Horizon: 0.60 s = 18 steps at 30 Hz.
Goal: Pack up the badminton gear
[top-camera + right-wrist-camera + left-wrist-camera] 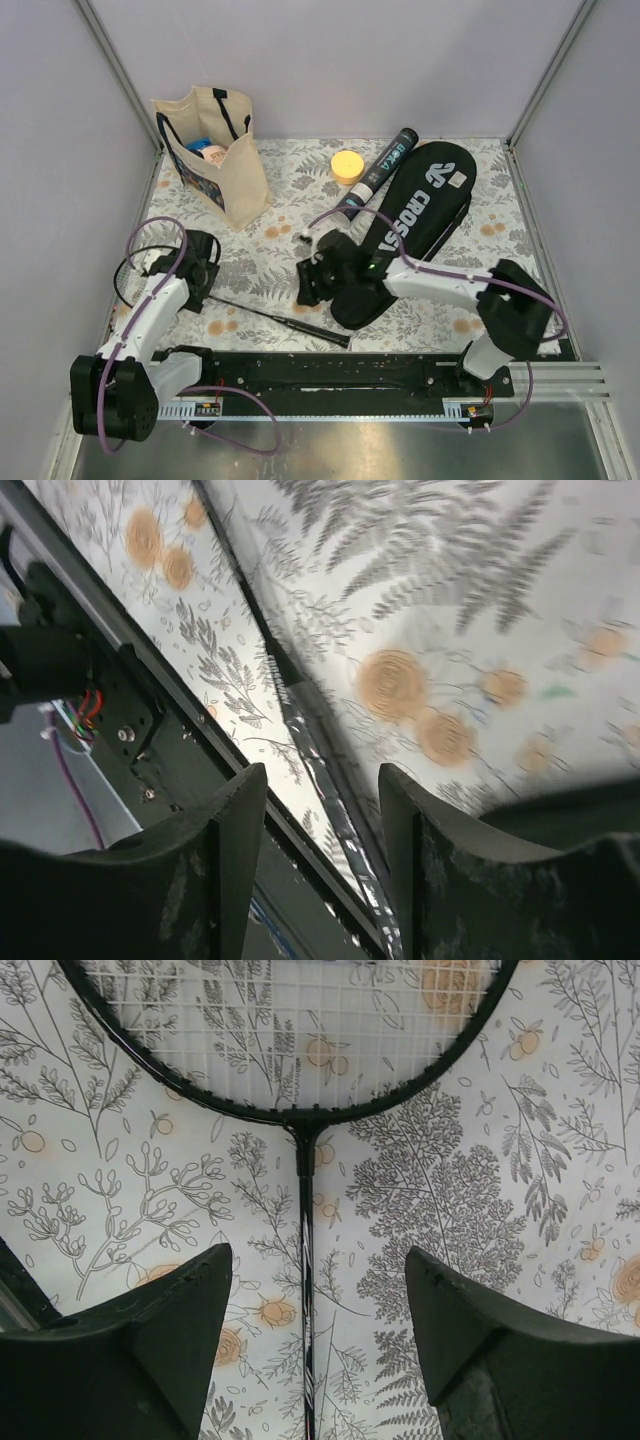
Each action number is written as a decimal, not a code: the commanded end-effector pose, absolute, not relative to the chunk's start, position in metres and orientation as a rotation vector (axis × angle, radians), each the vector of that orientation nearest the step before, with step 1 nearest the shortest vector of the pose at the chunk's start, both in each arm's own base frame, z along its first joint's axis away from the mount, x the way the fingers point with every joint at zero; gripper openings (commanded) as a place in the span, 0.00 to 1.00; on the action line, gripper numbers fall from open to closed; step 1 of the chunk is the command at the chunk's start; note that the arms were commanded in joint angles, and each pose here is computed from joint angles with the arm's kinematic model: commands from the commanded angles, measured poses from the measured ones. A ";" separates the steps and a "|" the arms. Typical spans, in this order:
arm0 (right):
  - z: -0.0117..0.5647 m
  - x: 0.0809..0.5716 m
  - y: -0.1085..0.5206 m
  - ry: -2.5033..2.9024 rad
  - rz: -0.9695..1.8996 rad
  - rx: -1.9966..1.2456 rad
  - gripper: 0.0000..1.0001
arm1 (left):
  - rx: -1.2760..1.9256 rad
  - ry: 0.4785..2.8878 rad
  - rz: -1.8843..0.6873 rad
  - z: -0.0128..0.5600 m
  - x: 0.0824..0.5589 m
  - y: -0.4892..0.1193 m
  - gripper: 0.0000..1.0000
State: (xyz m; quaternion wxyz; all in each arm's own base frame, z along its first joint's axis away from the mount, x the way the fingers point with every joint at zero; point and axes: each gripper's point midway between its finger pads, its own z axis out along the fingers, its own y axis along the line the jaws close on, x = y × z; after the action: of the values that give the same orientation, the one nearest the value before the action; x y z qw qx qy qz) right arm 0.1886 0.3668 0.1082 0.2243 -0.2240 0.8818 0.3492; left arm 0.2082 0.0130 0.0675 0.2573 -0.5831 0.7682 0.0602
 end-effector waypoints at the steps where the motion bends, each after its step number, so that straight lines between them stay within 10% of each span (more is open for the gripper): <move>1: 0.105 0.178 0.410 2.292 0.877 -0.877 0.57 | -1.605 2.085 0.136 0.066 0.203 0.017 0.74; 18: 0.025 0.146 0.420 2.400 0.714 -1.076 0.46 | -1.670 2.078 0.089 0.064 0.196 0.019 0.76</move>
State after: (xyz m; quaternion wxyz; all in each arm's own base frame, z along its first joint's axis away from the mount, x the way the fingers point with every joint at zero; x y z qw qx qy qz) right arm 0.1440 0.4143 0.0264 0.1915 -0.3760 0.8665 0.2666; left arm 0.1983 0.0223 0.0646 0.2381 -0.6076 0.7564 0.0440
